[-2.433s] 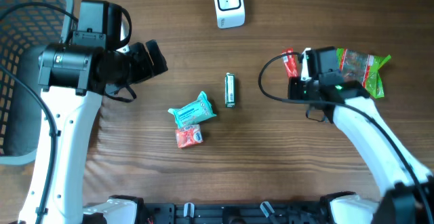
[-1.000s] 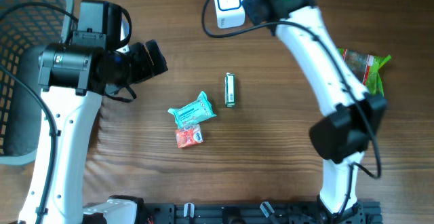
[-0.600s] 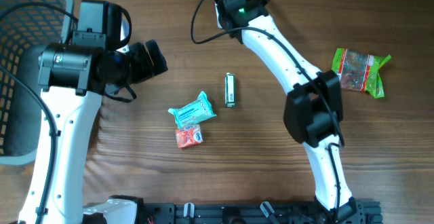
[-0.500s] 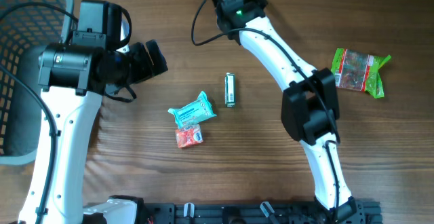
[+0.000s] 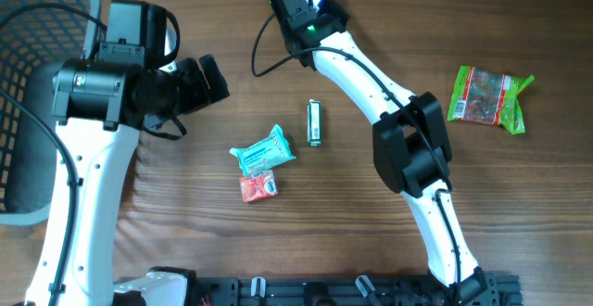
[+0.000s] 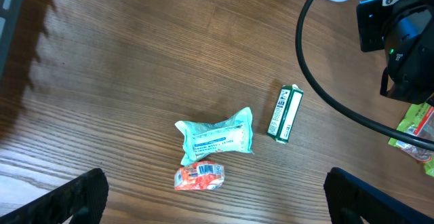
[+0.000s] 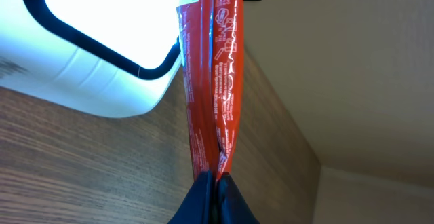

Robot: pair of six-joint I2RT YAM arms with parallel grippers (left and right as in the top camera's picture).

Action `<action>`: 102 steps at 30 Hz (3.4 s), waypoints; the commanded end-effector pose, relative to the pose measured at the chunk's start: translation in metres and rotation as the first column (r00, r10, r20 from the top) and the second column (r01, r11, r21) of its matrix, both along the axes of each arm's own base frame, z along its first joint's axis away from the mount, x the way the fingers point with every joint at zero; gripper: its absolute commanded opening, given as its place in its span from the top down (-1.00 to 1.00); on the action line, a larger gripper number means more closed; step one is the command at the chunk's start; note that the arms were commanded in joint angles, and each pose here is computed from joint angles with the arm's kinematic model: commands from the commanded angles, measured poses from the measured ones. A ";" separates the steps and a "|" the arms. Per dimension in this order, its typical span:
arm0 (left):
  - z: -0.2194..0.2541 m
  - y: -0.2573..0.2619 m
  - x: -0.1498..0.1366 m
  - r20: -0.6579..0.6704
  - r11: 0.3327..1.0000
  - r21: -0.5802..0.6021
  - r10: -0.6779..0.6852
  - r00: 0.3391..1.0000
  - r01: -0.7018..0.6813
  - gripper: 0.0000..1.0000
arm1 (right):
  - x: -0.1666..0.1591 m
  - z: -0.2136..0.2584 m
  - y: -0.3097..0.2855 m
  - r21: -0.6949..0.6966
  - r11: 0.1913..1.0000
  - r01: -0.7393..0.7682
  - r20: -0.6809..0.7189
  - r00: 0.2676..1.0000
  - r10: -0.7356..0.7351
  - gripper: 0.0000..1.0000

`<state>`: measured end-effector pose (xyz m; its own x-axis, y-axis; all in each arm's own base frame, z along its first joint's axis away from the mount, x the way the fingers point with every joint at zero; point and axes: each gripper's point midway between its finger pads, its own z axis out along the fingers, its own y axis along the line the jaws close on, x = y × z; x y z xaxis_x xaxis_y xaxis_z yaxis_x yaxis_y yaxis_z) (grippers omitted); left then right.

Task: Scan the item barcode
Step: 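Hold the red sachet up to the white scanner with the right gripper, then lower the red sachet onto the table beside the Haribo bag, then move the right gripper to the green-white box and grasp it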

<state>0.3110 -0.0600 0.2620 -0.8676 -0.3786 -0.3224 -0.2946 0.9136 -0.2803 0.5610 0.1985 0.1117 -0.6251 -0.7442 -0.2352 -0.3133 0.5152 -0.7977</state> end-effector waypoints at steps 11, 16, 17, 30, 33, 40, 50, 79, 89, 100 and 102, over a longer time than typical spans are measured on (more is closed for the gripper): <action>0.002 0.004 0.001 0.006 1.000 0.008 0.011 1.000 -0.011 -1.00 | -0.054 0.143 -0.012 0.378 0.926 0.000 0.056 0.998 -0.023 0.91; 0.002 0.004 0.001 0.006 1.000 0.008 0.011 1.000 -0.011 -1.00 | -0.127 0.199 -0.042 0.672 0.737 0.073 -0.088 0.996 -0.018 0.91; 0.002 0.004 0.001 0.006 1.000 0.008 0.011 1.000 -0.011 -1.00 | -0.143 0.206 -0.052 0.712 0.694 0.109 -0.127 0.992 -0.025 0.91; 0.002 0.004 0.001 0.006 1.000 0.008 0.011 1.000 -0.011 -1.00 | -0.233 0.155 -0.235 0.612 0.310 0.728 -0.537 0.670 -0.512 0.91; 0.002 0.004 0.001 0.006 1.000 0.008 0.011 1.000 -0.011 -1.00 | -0.243 0.112 -0.249 0.534 0.272 0.801 -0.611 0.587 -0.531 0.91; 0.002 0.004 0.001 0.006 1.000 0.008 0.011 1.000 -0.011 -1.00 | -0.247 0.000 -0.282 0.413 0.307 0.858 -0.579 0.507 -0.638 0.91; 0.002 0.004 0.001 0.006 1.000 0.008 0.011 1.000 -0.011 -1.00 | -0.229 -0.013 -0.236 0.557 0.200 0.806 -0.677 0.581 -0.452 -0.43; 0.002 0.004 0.001 0.006 1.000 0.008 0.011 1.000 -0.011 -1.00 | -0.247 0.000 0.055 0.736 0.610 0.294 -0.459 0.879 0.131 -0.33; 0.002 0.004 0.001 0.006 1.000 0.008 0.011 1.000 -0.011 -1.00 | -0.223 -0.052 0.063 0.712 0.616 0.336 -0.484 0.871 0.084 -0.22; 0.002 0.004 0.001 0.006 1.000 0.008 0.011 1.000 -0.011 -1.00 | -0.200 -0.107 0.035 0.673 0.549 0.496 -0.588 0.809 -0.010 0.18; 0.002 0.004 0.001 0.006 1.000 0.008 0.011 1.000 -0.011 -1.00 | -0.198 -0.105 0.034 0.679 0.545 0.492 -0.582 0.813 -0.010 0.28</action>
<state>0.3110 -0.0600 0.2620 -0.8676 -0.3786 -0.3224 -0.2946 0.9136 -0.2803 0.3650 0.2313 0.0089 -0.9443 -0.2048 -0.2574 -0.2501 0.9554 0.1573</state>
